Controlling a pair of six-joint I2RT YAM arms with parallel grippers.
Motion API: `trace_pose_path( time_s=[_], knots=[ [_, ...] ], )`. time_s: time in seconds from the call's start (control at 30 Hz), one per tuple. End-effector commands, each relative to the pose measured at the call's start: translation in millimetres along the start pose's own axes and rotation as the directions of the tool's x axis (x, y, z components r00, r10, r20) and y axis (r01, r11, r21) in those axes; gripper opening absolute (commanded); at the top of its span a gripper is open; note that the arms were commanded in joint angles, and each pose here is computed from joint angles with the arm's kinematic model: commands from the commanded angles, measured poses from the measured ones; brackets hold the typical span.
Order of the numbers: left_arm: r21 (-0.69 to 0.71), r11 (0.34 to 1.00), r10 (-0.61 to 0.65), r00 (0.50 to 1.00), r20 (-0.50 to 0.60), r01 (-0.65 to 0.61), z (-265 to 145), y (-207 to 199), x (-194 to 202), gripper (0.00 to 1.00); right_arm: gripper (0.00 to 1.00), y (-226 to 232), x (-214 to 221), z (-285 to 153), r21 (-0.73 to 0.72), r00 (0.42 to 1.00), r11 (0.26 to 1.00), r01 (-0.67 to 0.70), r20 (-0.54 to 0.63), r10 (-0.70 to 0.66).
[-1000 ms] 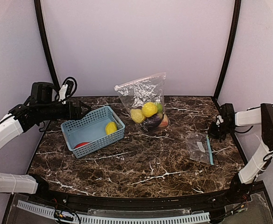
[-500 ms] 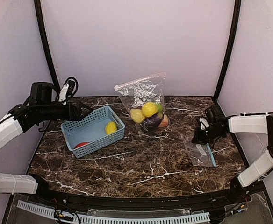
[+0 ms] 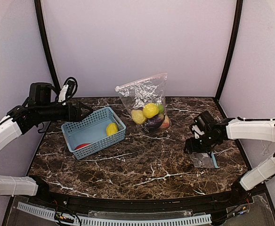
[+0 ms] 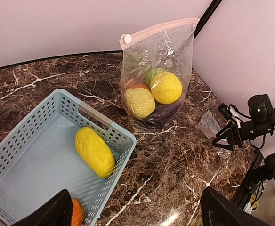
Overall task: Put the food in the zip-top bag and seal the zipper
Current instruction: Pick up the zipper food storage bag from the center of the board.
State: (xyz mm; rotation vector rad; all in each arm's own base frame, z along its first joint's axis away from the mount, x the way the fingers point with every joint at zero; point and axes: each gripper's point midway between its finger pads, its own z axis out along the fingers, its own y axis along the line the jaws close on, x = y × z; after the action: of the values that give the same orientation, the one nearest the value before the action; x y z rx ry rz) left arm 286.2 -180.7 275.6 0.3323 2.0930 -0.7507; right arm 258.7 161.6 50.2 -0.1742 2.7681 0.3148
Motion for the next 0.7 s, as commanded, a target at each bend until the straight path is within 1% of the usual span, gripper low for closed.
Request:
trace_pose_path(
  time_s=[0.0, 0.1, 0.13, 0.2, 0.27, 0.33, 0.4, 0.47, 0.57, 0.67],
  knots=[
    [0.018, 1.000, -0.004, 1.000, 0.007, 0.004, -6, -4, 2, 0.95, 0.69, -9, 8, 10, 0.135, 0.998, 0.990, 0.048, -0.042, -0.043],
    [0.013, 1.000, -0.006, 1.000, 0.002, 0.006, -7, -4, 3, 0.95, 0.64, -18, 7, 14, 0.227, 0.998, 0.972, 0.060, -0.049, -0.050],
    [0.014, 1.000, -0.007, 1.000, 0.001, 0.007, -7, -4, 3, 0.95, 0.59, -21, 6, 14, 0.251, 0.997, 0.966, 0.063, -0.047, -0.053],
    [0.017, 1.000, -0.007, 1.000, -0.001, 0.007, -7, -5, 3, 0.95, 0.46, -21, 3, 14, 0.277, 0.998, 0.958, 0.069, -0.034, -0.062],
    [0.019, 1.000, -0.007, 1.000, -0.002, 0.007, -7, -5, 3, 0.95, 0.29, -19, -2, 13, 0.280, 0.997, 0.957, 0.074, -0.014, -0.073],
    [0.023, 1.000, -0.009, 1.000, -0.001, 0.009, -8, -6, 2, 0.95, 0.13, -13, -7, 10, 0.257, 0.996, 0.963, 0.086, 0.008, -0.091],
    [0.031, 0.999, -0.015, 1.000, 0.000, 0.015, -8, -8, 0, 0.95, 0.01, -2, -13, 7, 0.204, 0.993, 0.973, 0.107, 0.035, -0.117],
    [0.045, 0.999, -0.027, 1.000, 0.000, 0.027, -7, -10, 0, 0.95, 0.00, 11, -20, 0, 0.134, 0.986, 0.982, 0.134, 0.077, -0.146],
    [0.069, 0.994, -0.078, 0.997, -0.009, 0.079, -4, -13, 2, 0.94, 0.00, 34, -31, -17, 0.024, 0.970, 0.981, 0.192, 0.150, -0.193],
    [0.121, 0.983, -0.139, 0.990, -0.015, 0.139, -1, -19, 4, 0.94, 0.00, 64, -39, -43, -0.115, 0.936, 0.953, 0.279, 0.255, -0.243]
  ],
)
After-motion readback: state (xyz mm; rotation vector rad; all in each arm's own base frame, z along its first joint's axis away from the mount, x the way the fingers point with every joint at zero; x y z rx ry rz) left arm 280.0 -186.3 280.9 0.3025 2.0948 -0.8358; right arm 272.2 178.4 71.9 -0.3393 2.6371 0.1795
